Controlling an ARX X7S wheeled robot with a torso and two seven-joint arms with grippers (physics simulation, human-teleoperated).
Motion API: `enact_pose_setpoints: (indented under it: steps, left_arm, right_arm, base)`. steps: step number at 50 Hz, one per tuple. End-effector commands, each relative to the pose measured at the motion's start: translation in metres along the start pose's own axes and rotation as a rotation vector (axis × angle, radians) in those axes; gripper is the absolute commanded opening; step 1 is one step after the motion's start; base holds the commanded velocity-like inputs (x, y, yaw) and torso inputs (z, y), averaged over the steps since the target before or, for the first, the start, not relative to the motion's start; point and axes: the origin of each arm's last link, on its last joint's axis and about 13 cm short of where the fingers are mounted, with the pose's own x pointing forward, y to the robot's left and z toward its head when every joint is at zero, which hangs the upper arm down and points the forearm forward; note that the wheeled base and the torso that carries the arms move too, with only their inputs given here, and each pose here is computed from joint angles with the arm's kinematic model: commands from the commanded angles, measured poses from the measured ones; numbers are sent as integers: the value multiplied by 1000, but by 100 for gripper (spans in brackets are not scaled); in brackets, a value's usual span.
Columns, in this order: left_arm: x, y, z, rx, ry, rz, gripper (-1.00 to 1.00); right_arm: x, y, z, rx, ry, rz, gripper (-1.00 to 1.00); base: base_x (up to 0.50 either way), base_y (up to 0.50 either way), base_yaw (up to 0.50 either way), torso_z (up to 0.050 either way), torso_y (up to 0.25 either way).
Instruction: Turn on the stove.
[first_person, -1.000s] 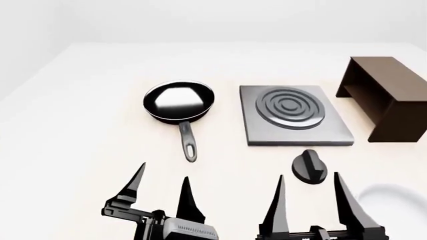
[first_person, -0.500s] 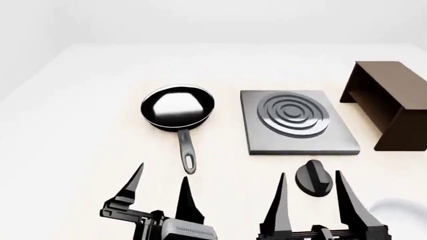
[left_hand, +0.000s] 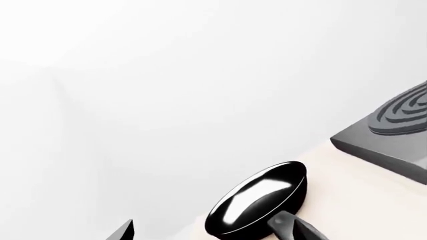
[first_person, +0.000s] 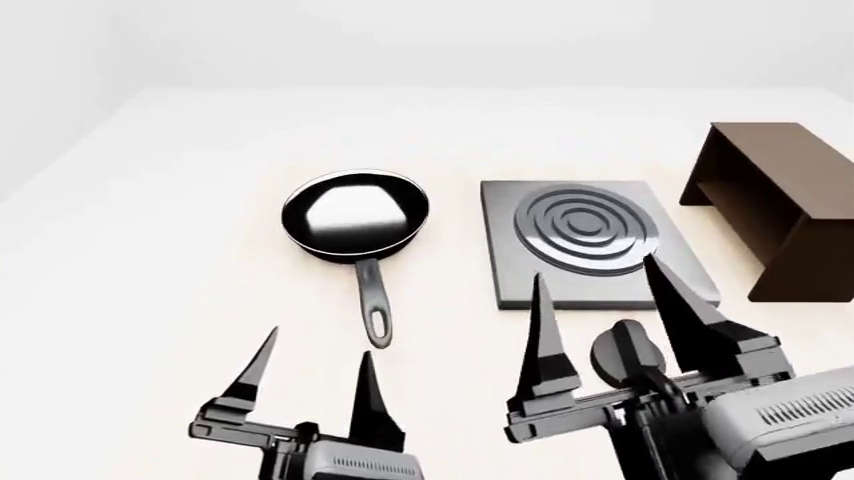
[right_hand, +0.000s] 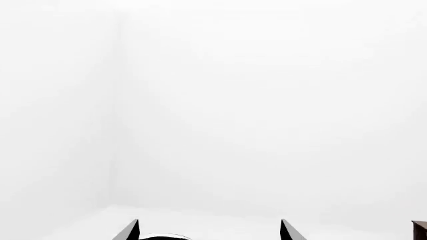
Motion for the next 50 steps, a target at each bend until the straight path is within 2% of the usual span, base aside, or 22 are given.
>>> enact_pose_setpoints:
  steps: [1, 3, 6, 8, 9, 12, 13, 18, 19, 26, 31, 50]
  left_arm:
    - [-1, 2, -1, -58, -11, 10, 100]
    - [-1, 2, -1, -58, -16, 6, 100]
    - [-1, 2, -1, -57, -12, 5, 100]
    - [0, 2, -2, -57, -9, 4, 100]
    - [0, 2, -3, -58, -3, 1, 100]
    - [1, 2, -4, -63, 2, 1, 100]
    - [1, 1, -4, -62, 6, 0, 100]
    - [2, 1, -5, -61, 10, -2, 100]
    - [2, 1, -5, -60, 12, -4, 100]
    - [3, 1, -3, -54, 17, -6, 100]
    - [2, 1, -3, -53, 17, -4, 100]
    - [1, 1, 0, -26, 15, -6, 100]
  right_arm:
    - [10, -1, 20, -35, 173, 53, 100]
    - [14, -3, 20, -14, 281, 59, 100]
    - [16, -4, 20, -124, 363, 104, 100]
    - [16, -4, 20, -139, 392, 106, 100]
    - [16, -4, 20, -185, 445, 123, 100]
    - [15, -4, 20, -190, 529, 136, 100]
    - [14, -5, 20, -166, 562, 146, 100]
    - [12, -10, 10, -216, 645, 130, 100]
    - [10, -12, 4, -221, 698, 125, 100]
    - [9, -15, -10, -239, 777, 92, 100]
    - [11, -17, -8, -216, 794, 77, 100]
    - [12, -24, -30, -239, 852, 61, 100]
  base:
    - [0, 0, 0, 0, 0]
    - [0, 0, 0, 0, 0]
    - [0, 0, 0, 0, 0]
    - [0, 0, 0, 0, 0]
    - [0, 0, 0, 0, 0]
    - [0, 0, 0, 0, 0]
    - [0, 0, 0, 0, 0]
    - [0, 0, 0, 0, 0]
    - [0, 0, 0, 0, 0]
    - [0, 0, 0, 0, 0]
    - [0, 0, 0, 0, 0]
    - [0, 0, 0, 0, 0]
